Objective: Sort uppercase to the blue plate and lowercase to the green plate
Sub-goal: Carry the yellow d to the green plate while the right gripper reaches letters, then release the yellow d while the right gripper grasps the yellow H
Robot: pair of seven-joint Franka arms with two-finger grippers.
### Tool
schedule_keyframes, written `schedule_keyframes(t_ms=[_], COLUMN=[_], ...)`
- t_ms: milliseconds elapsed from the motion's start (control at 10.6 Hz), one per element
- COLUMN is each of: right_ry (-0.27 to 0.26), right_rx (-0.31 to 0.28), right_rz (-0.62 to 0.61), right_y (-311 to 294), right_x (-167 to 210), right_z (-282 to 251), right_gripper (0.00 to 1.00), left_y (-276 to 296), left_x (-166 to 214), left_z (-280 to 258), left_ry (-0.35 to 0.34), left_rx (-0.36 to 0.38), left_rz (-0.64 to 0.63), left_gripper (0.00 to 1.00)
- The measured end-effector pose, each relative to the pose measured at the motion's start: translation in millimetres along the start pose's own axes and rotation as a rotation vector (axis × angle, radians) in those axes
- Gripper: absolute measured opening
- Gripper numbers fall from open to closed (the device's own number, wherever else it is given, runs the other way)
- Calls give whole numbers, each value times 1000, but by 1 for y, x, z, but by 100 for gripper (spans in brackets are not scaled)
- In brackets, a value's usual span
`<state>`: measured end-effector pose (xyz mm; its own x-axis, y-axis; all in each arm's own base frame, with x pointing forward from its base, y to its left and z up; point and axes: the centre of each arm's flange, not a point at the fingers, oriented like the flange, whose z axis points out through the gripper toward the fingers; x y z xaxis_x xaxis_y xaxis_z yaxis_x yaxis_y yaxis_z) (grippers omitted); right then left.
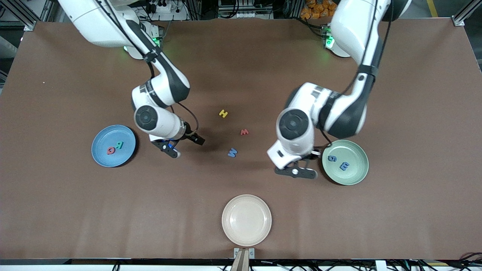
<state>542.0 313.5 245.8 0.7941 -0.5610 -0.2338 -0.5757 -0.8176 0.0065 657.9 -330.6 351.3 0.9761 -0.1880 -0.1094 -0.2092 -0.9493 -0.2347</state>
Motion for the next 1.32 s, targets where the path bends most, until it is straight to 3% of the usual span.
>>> schedule_keyframes(t_ms=[188,377,565,847,1130,1318], right_ry=[56,76,77,78,85,92], right_rx=[-58,-93,-99,-73,-71,-63], right_rz=[56,108,119,137,157,153], right_y=[-14,-24,-28,-25,-28,-26], right_x=[-35,-68,-86,-110,-130,-134], right_z=[21,43,53,76,82,87], right_gripper=[100,100,100,100,100,100], left_y=[-64,-113,-156,-196,-172,-161], left_x=[10,9,4,-2,-2,-1], left_z=[40,81,122,164,163,157], left_ry=[-75,-155,-227,-248,-242,-233], left_rx=[-4,-27,-100,-212,-217,-213], left_rz=[12,-17,-57,-96,-73,-75], left_gripper=[26,26,26,26,59,89])
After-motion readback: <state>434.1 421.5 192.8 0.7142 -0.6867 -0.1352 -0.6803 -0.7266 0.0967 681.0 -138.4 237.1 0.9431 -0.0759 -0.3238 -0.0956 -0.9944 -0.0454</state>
